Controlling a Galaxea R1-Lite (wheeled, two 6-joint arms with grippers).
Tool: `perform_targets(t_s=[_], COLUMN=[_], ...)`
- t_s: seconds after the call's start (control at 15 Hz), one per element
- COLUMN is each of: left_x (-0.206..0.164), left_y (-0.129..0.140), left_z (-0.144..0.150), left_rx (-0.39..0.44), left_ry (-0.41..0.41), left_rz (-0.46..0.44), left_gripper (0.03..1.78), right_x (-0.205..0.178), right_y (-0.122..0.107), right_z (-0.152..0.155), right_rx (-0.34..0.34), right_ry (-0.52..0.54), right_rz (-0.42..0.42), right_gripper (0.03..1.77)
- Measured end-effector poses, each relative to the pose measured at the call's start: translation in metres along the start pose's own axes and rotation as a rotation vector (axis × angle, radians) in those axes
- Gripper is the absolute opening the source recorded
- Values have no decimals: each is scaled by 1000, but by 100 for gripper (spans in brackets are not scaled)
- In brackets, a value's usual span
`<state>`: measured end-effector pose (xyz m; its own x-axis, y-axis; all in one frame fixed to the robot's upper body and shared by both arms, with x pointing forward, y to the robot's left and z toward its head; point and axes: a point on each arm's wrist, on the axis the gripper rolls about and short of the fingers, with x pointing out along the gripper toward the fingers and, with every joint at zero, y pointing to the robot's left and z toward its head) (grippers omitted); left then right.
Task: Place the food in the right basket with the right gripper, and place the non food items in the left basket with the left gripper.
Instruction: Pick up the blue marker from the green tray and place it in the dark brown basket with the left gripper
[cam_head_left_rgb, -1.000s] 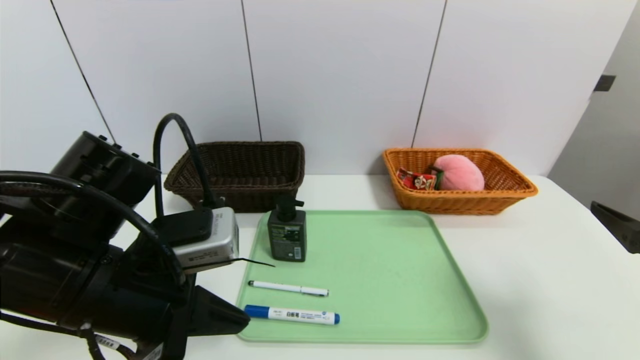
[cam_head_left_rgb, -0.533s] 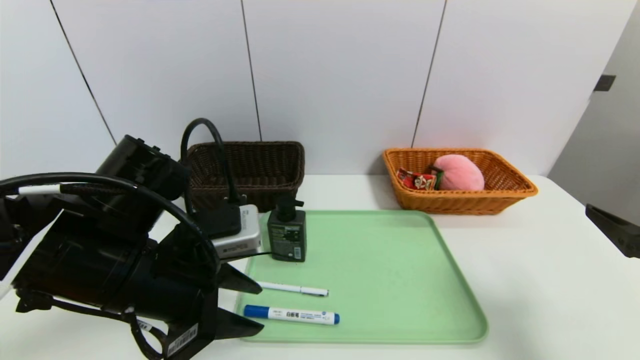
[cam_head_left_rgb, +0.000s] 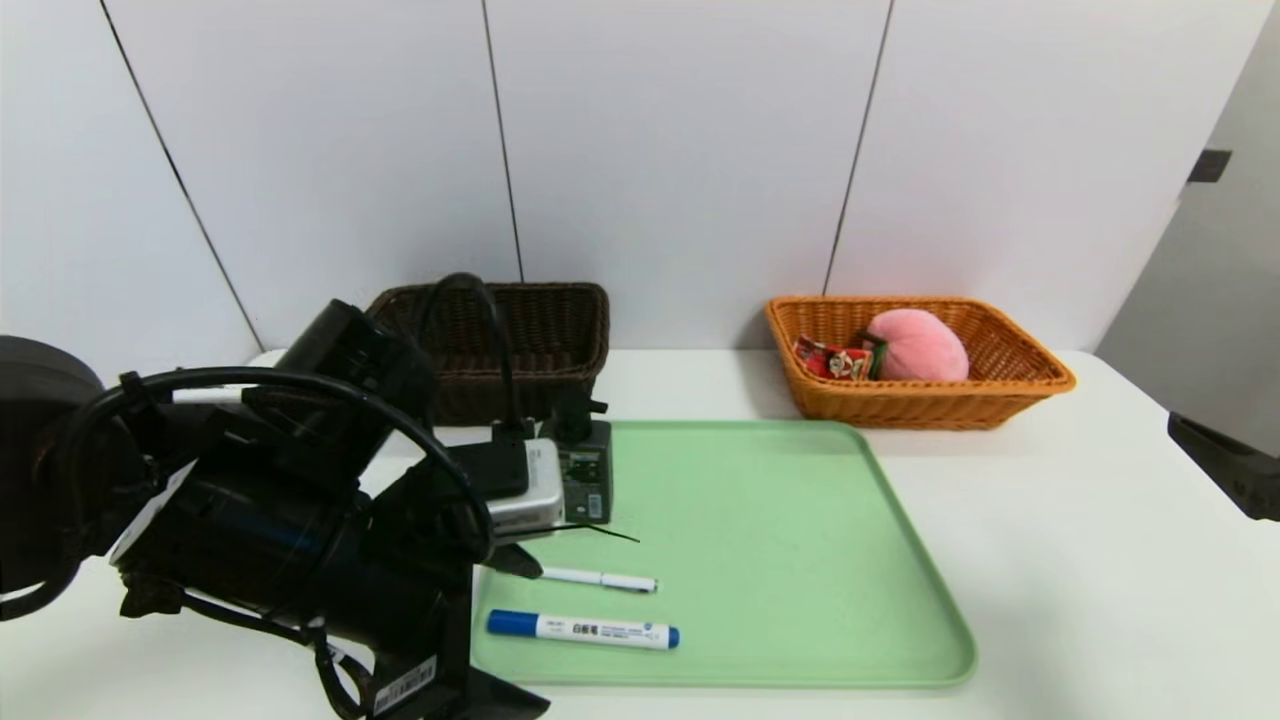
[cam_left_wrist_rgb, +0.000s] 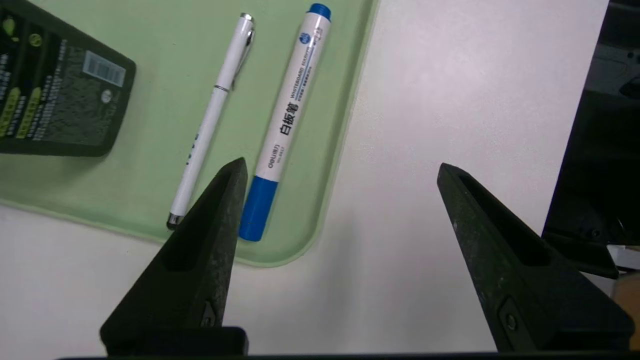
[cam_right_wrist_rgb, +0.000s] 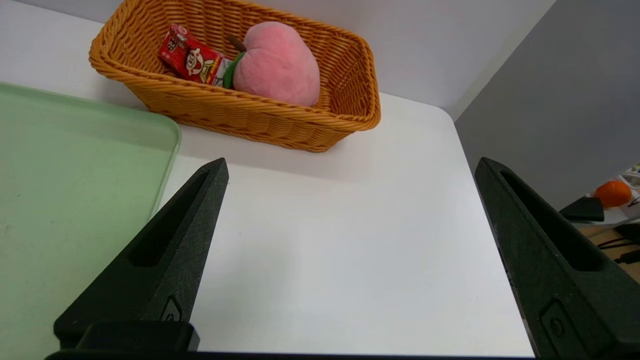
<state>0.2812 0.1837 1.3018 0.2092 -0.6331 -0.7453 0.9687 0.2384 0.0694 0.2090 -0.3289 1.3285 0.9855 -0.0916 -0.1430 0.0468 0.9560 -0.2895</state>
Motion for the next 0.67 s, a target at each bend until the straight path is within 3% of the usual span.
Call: perform_targets(t_s=[0.2,0.67], left_x=[10,33], left_y=[3,14], left_z=[-1,0], left_rx=[44,48], left_ry=[45,95], left_rz=[-35,-59], left_gripper=[147,161], right_x=[-2,-6], right_y=[-1,-2], right_z=[1,4], right_rx=[16,32], right_ry=[-8,-38], right_rz=[-3,18], right_gripper=[170,170])
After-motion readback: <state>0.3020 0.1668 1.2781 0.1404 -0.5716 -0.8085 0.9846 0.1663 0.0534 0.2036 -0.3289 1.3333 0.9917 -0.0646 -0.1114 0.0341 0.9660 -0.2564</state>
